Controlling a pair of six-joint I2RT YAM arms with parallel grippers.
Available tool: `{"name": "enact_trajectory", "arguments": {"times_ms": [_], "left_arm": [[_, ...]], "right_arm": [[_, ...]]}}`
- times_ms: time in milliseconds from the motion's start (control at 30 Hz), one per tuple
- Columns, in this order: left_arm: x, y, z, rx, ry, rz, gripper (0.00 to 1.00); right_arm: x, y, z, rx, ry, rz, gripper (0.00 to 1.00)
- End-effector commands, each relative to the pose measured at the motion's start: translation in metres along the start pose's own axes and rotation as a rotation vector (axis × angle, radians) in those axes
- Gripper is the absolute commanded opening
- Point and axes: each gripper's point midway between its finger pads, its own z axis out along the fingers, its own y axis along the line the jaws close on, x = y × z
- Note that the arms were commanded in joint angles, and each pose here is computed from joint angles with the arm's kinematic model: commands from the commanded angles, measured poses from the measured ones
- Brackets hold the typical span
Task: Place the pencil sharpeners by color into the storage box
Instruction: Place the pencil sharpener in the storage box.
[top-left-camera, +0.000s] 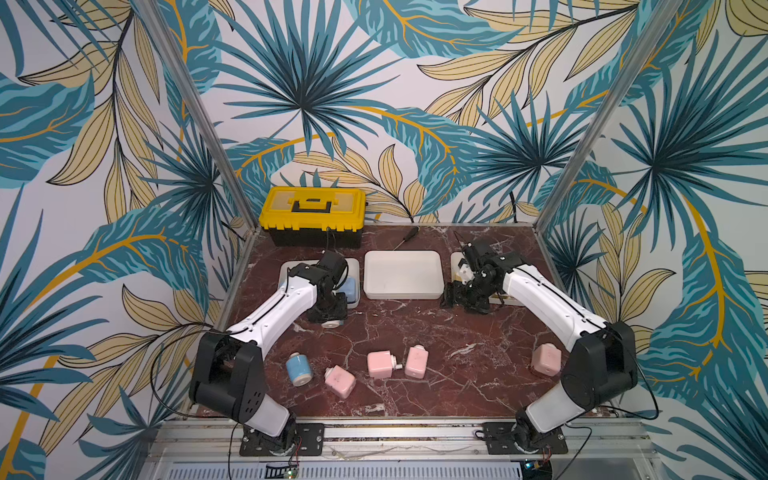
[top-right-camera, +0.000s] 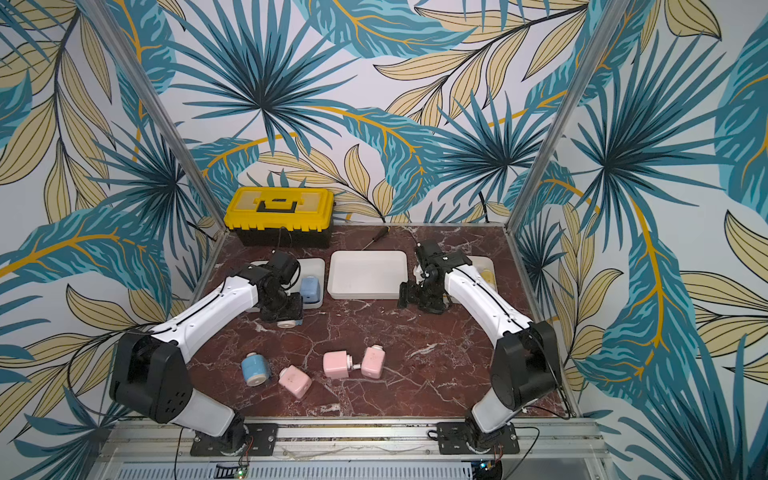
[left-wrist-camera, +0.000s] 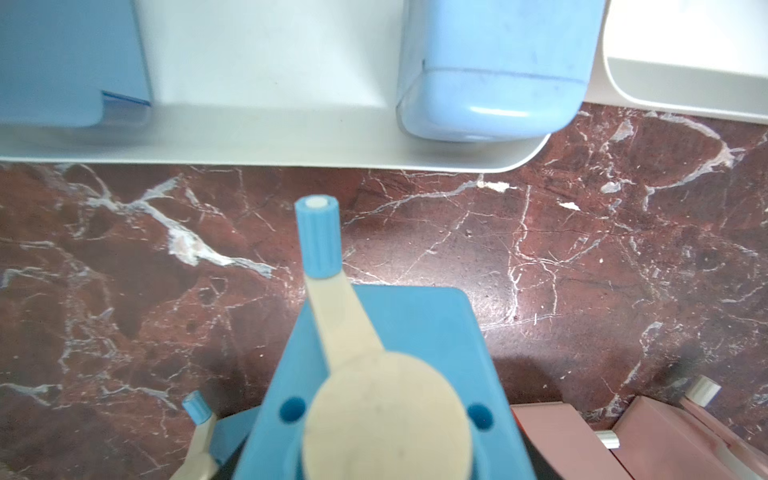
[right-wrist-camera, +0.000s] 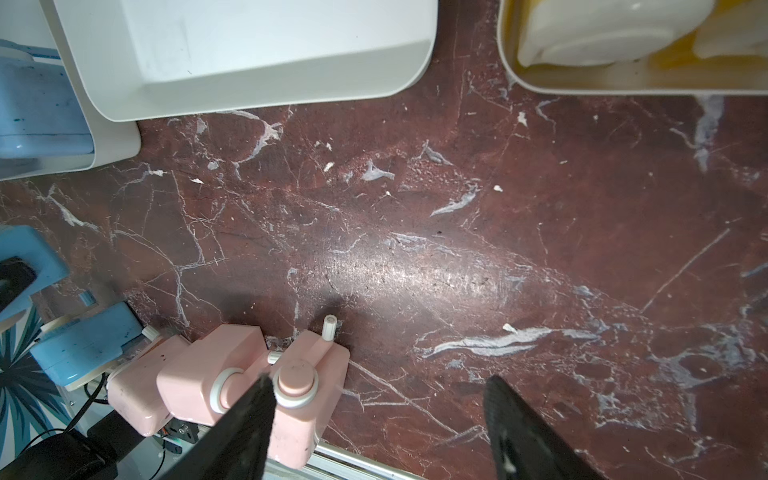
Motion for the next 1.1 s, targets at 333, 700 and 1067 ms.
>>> {"name": "enact_trajectory", "arguments": {"times_ms": [333, 700, 1067], "left_arm": [[-0.066, 0.017, -0.033, -0.001, -0.131, 0.065, 0.44], [-0.097, 0.032, -0.036, 0.001, -0.156, 0.077, 0.44], [-0.113, 0.027, -0.004, 0.019, -0.084, 0.118, 0.43]], "right_arm": [[0.0, -0.002, -0.008, 0.038, 0.02, -0.006, 0.8], [-0.003, -0.002, -0.011, 0.05, 0.009, -0.004, 0.8], [-0.007, -0.001, -0.016, 0.059, 0.005, -0.001, 0.8]]}}
